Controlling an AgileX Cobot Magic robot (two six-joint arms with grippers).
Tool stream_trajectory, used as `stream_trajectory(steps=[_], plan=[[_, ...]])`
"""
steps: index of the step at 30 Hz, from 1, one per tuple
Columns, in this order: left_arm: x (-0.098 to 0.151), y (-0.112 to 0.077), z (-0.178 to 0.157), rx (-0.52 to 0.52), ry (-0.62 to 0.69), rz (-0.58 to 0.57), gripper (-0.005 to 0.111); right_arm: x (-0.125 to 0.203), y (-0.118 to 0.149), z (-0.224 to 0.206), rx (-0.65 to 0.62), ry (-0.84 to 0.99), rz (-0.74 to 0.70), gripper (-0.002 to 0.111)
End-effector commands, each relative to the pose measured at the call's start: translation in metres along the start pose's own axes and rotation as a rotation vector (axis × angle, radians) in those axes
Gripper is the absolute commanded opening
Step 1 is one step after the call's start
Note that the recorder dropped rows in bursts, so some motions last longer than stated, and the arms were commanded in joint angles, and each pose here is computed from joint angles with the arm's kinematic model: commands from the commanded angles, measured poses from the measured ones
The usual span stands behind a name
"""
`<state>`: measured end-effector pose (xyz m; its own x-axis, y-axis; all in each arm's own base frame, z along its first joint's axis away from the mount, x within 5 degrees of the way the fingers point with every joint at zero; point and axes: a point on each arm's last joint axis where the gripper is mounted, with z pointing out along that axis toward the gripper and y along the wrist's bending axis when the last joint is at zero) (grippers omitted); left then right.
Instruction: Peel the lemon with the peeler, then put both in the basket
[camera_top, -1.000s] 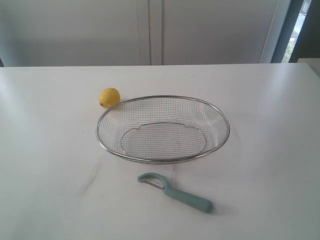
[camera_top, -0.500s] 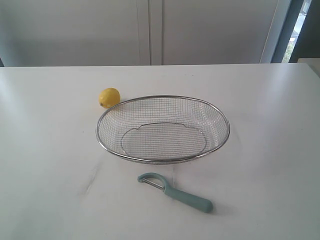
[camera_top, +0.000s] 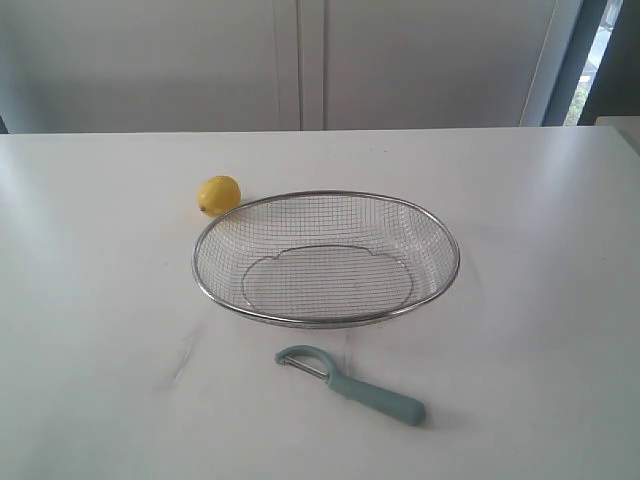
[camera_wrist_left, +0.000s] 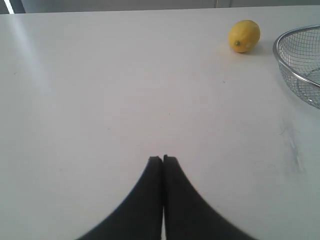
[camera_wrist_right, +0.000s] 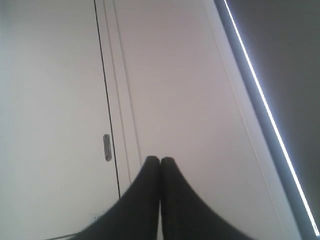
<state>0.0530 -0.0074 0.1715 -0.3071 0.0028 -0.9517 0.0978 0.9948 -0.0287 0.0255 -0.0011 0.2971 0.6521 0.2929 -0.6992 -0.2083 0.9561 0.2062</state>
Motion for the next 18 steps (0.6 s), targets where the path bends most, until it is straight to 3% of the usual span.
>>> stream_trajectory(steps=[1,5,7,15,17,18], plan=[[0.0,0.0,0.0,-0.003,-0.004,-0.004,0.0,-0.013,0.004,0.014,-0.002,-0.022,-0.019,0.0],[0.0,0.0,0.0,-0.003,-0.004,-0.004,0.0,-0.019,0.008,0.033,-0.015,0.008,-0.048,0.0],[0.0,0.0,0.0,-0.003,-0.004,-0.004,0.0,-0.018,0.009,0.045,-0.008,0.111,-0.079,0.0],[0.0,0.0,0.0,-0.003,-0.004,-0.004,0.0,0.011,0.0,0.077,0.167,0.837,-0.123,0.0],[0.0,0.0,0.0,-0.003,-0.004,-0.004,0.0,0.02,-0.003,0.081,0.177,0.986,-0.173,0.0],[0.0,0.0,0.0,-0.003,-0.004,-0.004,0.0,0.029,-0.006,0.083,0.172,1.144,-0.23,0.0]])
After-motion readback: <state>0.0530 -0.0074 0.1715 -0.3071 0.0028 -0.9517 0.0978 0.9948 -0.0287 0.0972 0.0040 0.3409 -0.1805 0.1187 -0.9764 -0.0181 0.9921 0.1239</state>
